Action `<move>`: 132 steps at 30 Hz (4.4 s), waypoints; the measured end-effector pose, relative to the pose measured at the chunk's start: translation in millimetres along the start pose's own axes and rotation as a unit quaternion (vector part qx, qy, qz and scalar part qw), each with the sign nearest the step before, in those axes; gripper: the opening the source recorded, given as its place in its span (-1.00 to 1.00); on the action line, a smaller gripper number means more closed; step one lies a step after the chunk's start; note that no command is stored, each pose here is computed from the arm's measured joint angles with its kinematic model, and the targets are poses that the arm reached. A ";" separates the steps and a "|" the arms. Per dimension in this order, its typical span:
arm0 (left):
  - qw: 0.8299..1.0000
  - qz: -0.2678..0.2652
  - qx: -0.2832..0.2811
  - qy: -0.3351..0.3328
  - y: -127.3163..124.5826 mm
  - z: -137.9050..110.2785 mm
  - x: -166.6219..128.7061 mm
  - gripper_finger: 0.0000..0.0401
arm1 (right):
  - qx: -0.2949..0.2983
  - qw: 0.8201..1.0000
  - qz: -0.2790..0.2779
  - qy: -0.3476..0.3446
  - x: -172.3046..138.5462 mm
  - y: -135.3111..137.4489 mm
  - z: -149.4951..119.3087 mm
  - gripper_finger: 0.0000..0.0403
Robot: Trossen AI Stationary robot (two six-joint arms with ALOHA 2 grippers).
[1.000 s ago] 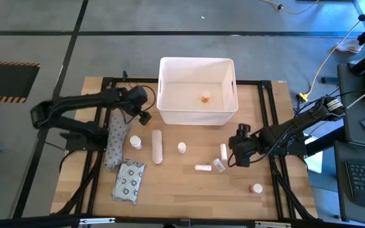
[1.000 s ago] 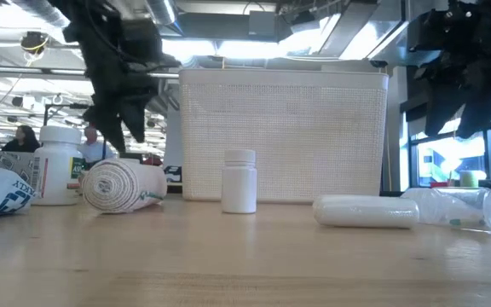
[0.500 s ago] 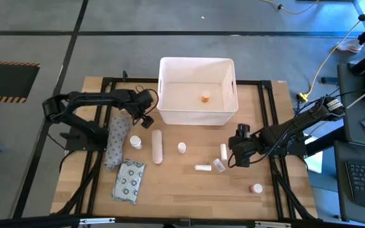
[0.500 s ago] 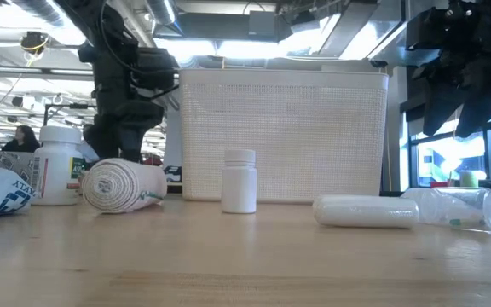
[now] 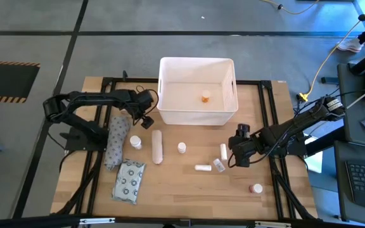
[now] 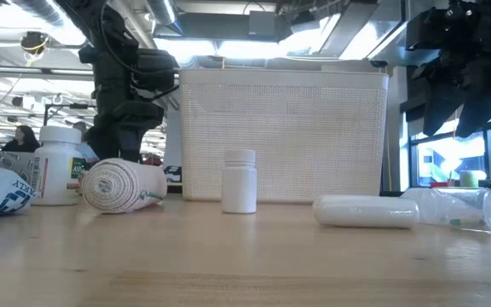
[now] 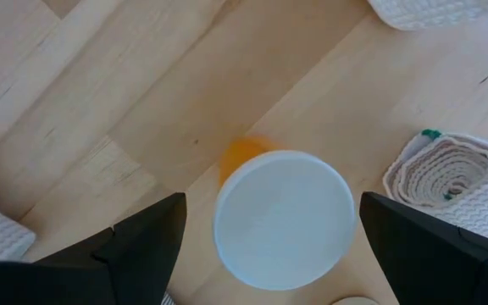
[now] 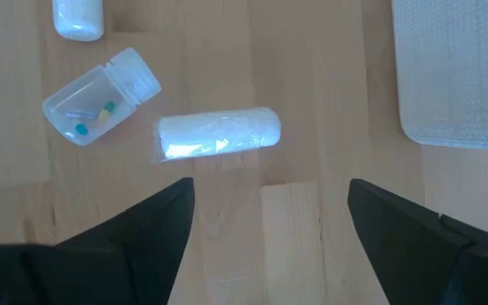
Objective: Pick & place medical supplies in basket/bin
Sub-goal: Put the orange pill bottle into the white bin
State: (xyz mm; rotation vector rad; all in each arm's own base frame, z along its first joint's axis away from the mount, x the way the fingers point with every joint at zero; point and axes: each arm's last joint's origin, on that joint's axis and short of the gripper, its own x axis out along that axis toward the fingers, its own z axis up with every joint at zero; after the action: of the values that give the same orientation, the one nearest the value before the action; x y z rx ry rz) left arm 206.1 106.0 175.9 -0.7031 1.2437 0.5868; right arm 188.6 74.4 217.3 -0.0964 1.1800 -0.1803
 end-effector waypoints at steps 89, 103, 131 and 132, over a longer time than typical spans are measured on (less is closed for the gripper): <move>0.903 -0.216 0.052 -0.368 0.2 -43.7 -142.4 0.05 | -0.011 1.000 -0.010 -0.011 0.1 -0.2 1.5 0.55; 0.842 -0.234 0.139 -0.467 -19.3 -5.0 -171.2 0.05 | -0.022 1.000 -0.009 -0.016 0.0 0.2 2.4 0.55; 0.946 -0.002 0.246 -0.210 -73.5 197.2 -70.3 0.06 | -0.041 0.999 -0.002 -0.032 -0.2 1.7 5.8 0.55; 0.949 0.001 0.246 -0.198 -71.6 200.6 -62.0 0.06 | -0.041 0.999 -0.002 -0.032 -0.2 1.7 5.8 0.55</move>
State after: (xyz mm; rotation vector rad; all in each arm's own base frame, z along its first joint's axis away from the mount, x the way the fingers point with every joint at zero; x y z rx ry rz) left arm 372.5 208.6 281.0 -0.1513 0.9567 0.3713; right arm 194.0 76.0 219.4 -0.1751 1.1228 -0.1317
